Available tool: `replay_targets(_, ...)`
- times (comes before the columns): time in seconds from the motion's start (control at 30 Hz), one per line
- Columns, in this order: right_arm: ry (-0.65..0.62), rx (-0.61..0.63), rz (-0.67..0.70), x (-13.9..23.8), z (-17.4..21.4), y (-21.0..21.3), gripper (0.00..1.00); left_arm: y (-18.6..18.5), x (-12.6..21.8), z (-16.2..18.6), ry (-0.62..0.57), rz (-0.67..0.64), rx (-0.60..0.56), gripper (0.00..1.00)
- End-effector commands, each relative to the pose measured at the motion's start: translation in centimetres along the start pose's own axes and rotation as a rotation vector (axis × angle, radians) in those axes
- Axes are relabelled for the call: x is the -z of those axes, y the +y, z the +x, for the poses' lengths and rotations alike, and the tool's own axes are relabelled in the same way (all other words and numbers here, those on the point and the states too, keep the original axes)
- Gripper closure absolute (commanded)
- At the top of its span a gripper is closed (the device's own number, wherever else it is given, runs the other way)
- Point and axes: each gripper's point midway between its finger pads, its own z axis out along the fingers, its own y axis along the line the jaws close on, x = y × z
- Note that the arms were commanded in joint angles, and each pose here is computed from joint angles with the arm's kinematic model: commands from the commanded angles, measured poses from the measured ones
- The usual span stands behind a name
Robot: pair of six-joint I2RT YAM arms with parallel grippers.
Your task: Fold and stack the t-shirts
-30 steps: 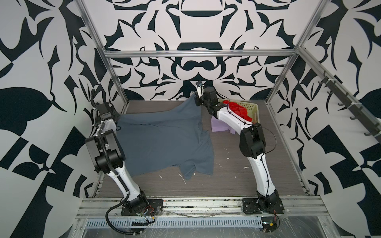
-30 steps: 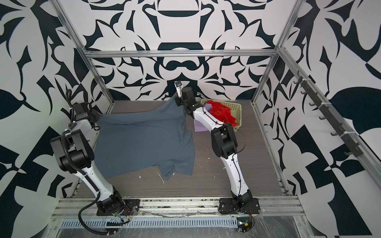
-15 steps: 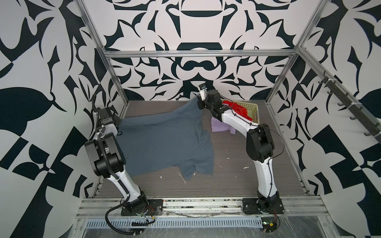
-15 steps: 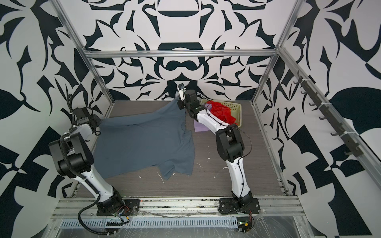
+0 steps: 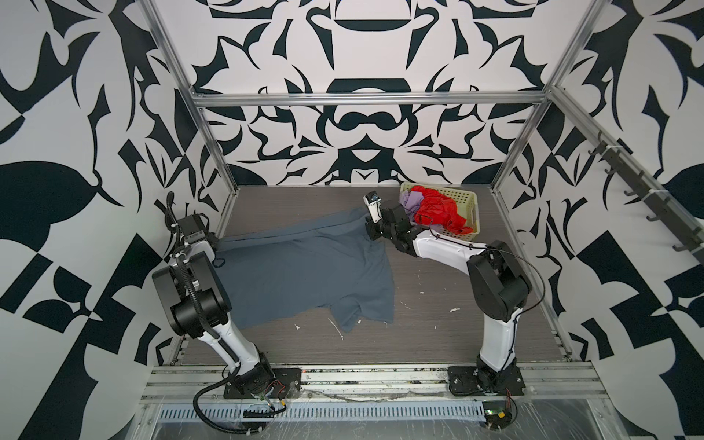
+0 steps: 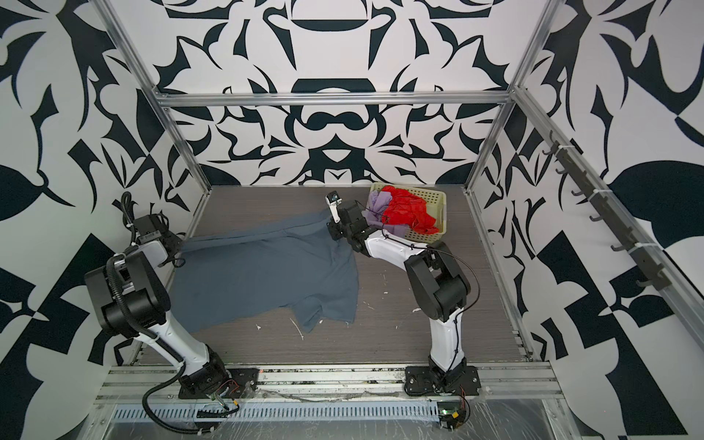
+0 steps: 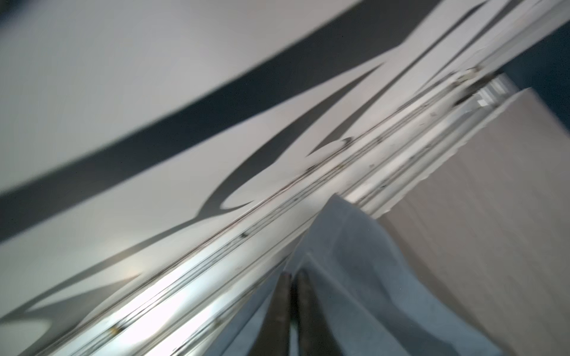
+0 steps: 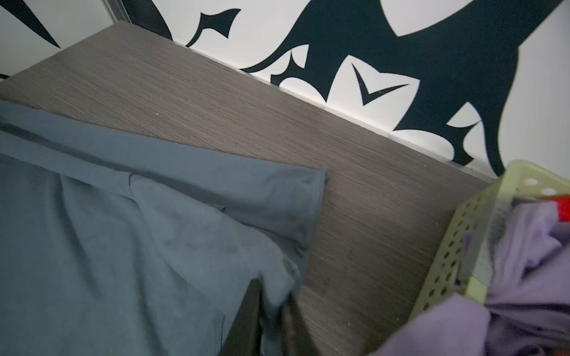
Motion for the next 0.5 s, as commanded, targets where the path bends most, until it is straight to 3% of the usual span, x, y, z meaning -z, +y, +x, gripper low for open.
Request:
replay_targets(0.0, -0.231, -0.083, 0.090, 5.5, -7.0, -2.2, 0.64, 2.0, 2.3, -0.9, -0.035, -0.083, 0.061, 0.82)
replay_targets(0.1, -0.309, -0.125, 0.125, 8.1, -8.2, -3.0, 0.55, 1.9, 3.3, -1.3, -0.031, -0.081, 0.075, 0.67)
replay_targets(0.23, -0.336, -0.148, 0.107, 9.2, -9.0, -2.9, 0.55, 1.2, 4.1, -1.1, -0.006, -0.037, 0.097, 0.63)
replay_targets(0.47, -0.279, -0.209, -0.085, 4.4, -9.4, 0.7, 0.61, -3.1, 4.6, 1.6, 0.132, 0.169, 0.127, 0.60)
